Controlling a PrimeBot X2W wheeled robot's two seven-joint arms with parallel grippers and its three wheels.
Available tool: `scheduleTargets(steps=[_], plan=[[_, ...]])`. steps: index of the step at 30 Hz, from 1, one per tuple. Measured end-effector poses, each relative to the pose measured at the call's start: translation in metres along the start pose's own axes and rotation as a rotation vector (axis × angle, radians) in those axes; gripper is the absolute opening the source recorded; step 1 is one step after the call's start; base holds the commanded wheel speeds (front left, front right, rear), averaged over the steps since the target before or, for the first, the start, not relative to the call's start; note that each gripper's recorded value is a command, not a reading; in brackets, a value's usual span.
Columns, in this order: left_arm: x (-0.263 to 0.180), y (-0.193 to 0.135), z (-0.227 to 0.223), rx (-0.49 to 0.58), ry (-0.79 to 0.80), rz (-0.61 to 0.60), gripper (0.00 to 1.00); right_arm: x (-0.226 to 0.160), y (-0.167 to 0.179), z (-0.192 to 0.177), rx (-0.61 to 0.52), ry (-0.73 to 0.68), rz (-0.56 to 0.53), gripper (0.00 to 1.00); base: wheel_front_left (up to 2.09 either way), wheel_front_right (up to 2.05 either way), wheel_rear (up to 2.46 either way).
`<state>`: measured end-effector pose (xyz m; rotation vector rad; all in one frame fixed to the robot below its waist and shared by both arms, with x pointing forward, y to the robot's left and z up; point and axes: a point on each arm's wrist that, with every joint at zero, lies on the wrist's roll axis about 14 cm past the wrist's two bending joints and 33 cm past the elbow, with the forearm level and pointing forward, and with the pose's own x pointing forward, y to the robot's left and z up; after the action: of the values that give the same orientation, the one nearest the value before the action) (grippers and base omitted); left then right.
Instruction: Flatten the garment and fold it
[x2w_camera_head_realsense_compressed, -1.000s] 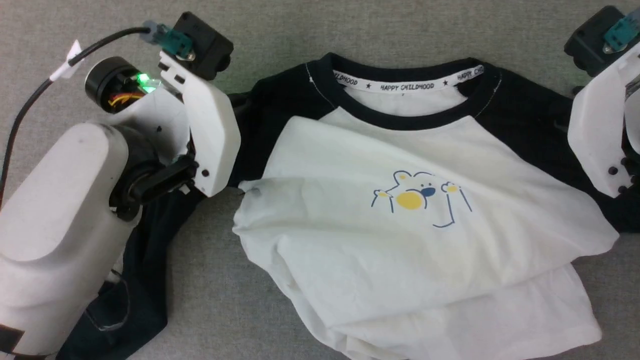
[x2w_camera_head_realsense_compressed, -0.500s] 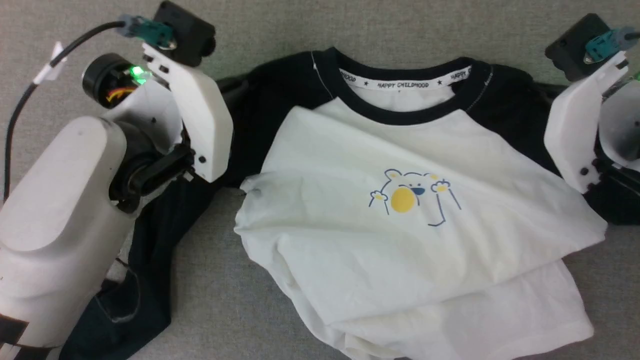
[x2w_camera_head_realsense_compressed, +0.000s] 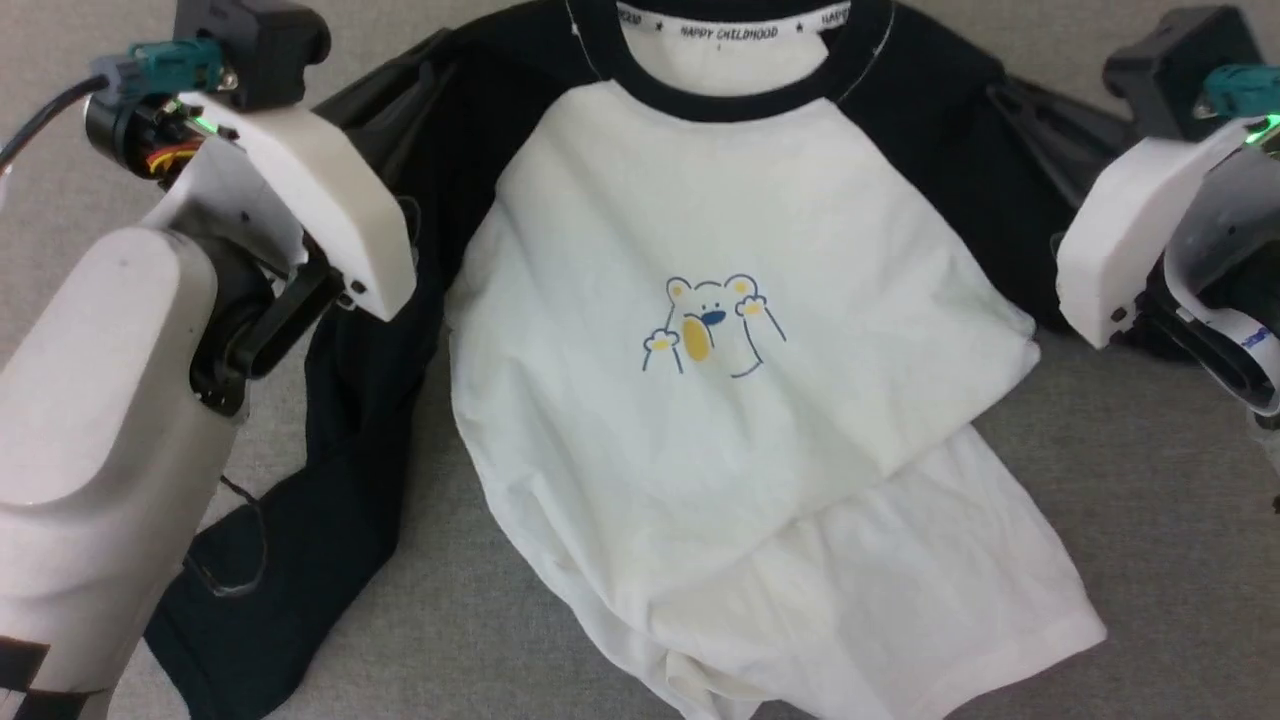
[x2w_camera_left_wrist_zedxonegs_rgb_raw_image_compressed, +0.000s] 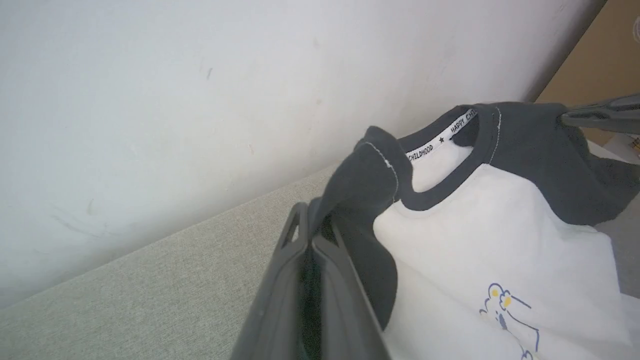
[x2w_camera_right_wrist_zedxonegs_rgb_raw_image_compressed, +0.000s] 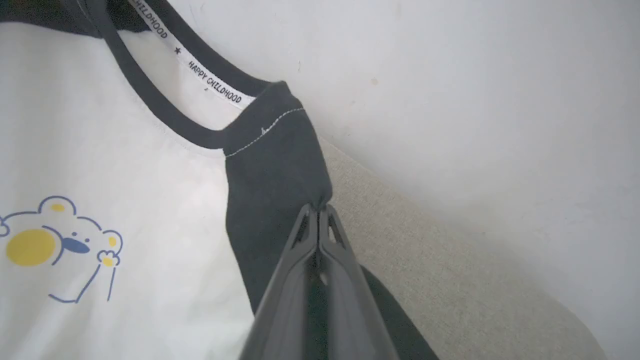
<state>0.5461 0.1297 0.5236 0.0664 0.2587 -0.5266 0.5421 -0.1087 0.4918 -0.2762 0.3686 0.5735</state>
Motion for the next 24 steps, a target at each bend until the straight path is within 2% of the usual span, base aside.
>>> scheduleTargets(steps=[12, 17, 24], plan=[[-0.043, -0.012, 0.107, 0.076, -0.321, 0.09, 0.0, -0.067, -0.029, 0.117, 0.009, -0.405, -0.182, 0.0, 0.0, 0.0, 0.0], [-0.061, -0.005, 0.159, 0.123, -0.438, 0.179, 0.0, -0.093, -0.033, 0.17, -0.027, -0.536, -0.228, 0.0, 0.0, 0.0, 0.0], [-0.088, -0.007, 0.232, 0.189, -0.572, 0.235, 0.0, -0.129, -0.035, 0.241, -0.075, -0.667, -0.274, 0.0, 0.0, 0.0, 0.0]])
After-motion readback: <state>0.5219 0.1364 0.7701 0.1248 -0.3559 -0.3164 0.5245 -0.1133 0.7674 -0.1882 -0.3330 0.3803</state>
